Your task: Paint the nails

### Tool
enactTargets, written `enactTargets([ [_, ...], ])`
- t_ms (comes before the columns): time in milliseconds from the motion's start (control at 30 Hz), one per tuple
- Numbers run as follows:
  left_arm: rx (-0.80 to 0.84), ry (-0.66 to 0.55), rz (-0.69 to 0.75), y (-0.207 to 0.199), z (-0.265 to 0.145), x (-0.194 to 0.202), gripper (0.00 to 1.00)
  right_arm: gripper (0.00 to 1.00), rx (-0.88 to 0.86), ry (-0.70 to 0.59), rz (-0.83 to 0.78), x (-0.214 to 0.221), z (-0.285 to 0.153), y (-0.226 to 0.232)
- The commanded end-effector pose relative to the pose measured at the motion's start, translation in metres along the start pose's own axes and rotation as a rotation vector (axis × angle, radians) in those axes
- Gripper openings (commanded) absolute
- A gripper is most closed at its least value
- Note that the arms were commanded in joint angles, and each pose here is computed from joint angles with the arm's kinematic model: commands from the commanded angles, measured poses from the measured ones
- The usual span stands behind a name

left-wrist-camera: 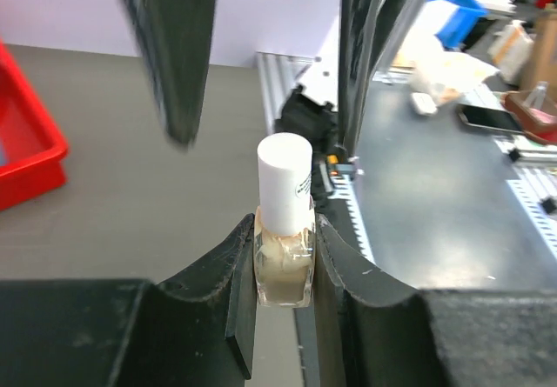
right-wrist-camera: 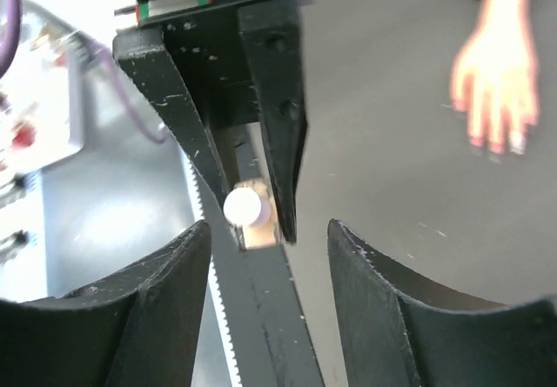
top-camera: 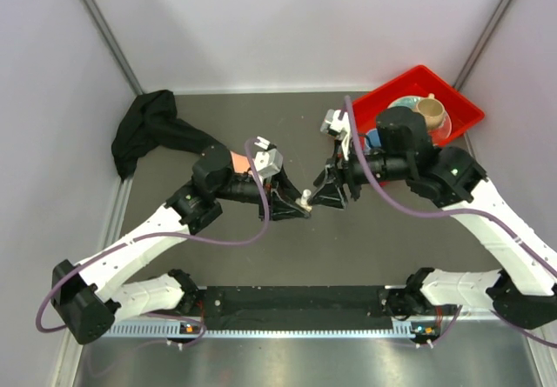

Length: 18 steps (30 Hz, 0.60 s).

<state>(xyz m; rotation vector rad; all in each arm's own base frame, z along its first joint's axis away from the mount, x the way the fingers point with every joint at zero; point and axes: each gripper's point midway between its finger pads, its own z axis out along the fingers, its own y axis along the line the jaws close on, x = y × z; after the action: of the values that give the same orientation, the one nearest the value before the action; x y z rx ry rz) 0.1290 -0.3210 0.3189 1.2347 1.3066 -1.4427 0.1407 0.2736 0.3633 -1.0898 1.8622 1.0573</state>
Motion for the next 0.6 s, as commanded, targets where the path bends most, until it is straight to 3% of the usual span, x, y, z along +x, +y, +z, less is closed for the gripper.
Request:
enactTargets([
  [0,0.115,-0.028,0.032,-0.024,-0.001,-0.022,0.00,0.54,-0.188,-0.030,-0.071,-0.006,0.010,0.024],
  [333,0.118,-0.016,0.008,-0.020,0.001,-0.017,0.00,0.37,-0.254,-0.026,-0.062,-0.010,0.016,0.030],
  [533,0.000,-0.030,0.038,0.000,0.001,-0.021,0.00,0.04,-0.236,-0.007,-0.018,-0.004,0.021,0.025],
  [567,-0.113,-0.040,0.035,0.019,0.000,-0.022,0.00,0.00,-0.203,-0.003,0.017,-0.002,0.024,0.021],
])
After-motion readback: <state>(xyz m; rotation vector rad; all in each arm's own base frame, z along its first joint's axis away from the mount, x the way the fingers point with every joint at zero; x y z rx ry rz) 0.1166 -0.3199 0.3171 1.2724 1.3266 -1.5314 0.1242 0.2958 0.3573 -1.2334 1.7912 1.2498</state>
